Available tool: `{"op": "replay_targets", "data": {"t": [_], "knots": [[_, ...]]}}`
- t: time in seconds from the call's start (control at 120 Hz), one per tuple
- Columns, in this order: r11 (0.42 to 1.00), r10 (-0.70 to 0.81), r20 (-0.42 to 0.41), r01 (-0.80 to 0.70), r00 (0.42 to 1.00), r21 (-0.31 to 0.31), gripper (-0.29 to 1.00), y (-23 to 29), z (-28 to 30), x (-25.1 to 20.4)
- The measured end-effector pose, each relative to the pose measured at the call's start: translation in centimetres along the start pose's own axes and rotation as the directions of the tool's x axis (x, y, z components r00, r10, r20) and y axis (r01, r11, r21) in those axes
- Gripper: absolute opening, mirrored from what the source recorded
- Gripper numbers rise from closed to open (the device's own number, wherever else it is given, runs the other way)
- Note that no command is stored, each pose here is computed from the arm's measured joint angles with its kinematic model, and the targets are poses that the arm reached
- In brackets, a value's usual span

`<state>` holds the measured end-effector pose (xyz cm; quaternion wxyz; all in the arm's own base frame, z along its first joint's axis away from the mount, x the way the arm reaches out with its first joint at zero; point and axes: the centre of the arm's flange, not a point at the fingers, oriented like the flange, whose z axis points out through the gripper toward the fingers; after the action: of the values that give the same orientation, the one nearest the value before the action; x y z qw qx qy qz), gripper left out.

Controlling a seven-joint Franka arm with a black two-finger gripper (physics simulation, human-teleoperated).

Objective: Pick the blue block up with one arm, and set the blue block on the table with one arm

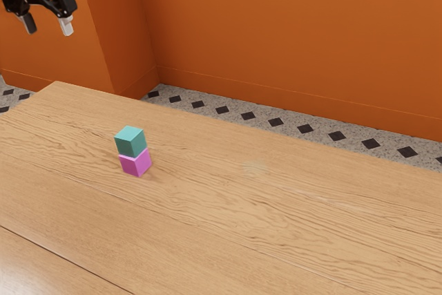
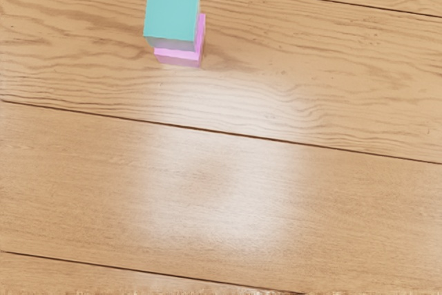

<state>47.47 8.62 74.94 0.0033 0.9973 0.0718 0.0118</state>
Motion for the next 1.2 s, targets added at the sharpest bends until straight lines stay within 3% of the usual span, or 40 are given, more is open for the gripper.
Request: {"op": "replay_targets", "data": {"t": [0.15,0.308,0.475,0.642,1.2], "knots": [[0.999,-0.009,0.059,0.007,0.998,0.035,0.7,0.2,2.8,1.9],[0.995,-0.018,0.134,0.004,0.991,0.104,0.7,0.5,9.8,6.4],[0.991,-0.016,0.172,-0.006,0.985,0.13,0.7,0.4,17.3,9.1],[0.988,-0.057,0.181,0.029,0.982,0.152,0.7,-4.0,23.2,11.4],[0.986,0.059,0.196,-0.088,0.979,0.142,0.7,-5.4,34.3,16.7]]}}
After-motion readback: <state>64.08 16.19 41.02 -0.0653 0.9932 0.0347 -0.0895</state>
